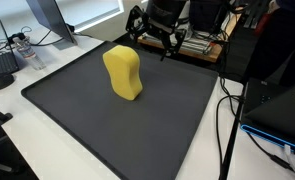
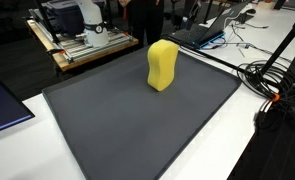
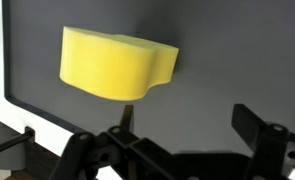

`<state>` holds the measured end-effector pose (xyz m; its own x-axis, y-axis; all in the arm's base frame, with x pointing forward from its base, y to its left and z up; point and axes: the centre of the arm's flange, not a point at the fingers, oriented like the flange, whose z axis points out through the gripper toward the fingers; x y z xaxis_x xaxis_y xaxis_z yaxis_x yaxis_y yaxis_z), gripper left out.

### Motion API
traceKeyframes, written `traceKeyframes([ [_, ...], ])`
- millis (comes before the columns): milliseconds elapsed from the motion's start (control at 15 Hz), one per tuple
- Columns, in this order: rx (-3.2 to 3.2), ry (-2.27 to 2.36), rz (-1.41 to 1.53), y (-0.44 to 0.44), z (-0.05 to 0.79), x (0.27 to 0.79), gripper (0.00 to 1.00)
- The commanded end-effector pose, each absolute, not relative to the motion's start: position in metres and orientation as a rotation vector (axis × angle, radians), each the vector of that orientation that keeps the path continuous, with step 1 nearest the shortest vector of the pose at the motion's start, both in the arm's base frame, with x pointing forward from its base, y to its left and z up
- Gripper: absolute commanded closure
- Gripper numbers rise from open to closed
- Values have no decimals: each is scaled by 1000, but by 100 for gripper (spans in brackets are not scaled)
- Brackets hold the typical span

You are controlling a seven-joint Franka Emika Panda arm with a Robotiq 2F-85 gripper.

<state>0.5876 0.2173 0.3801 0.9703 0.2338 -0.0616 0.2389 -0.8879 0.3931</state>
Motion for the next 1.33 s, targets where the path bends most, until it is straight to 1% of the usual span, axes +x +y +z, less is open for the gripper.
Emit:
traceKeyframes([
  [0,2707,326,-9,214,373,579,0],
  [200,2702,310,-9,207,361,560,0],
  [400,2702,309,-4,206,364,557,0],
  [1267,2684,145,367,177,351,514,0],
])
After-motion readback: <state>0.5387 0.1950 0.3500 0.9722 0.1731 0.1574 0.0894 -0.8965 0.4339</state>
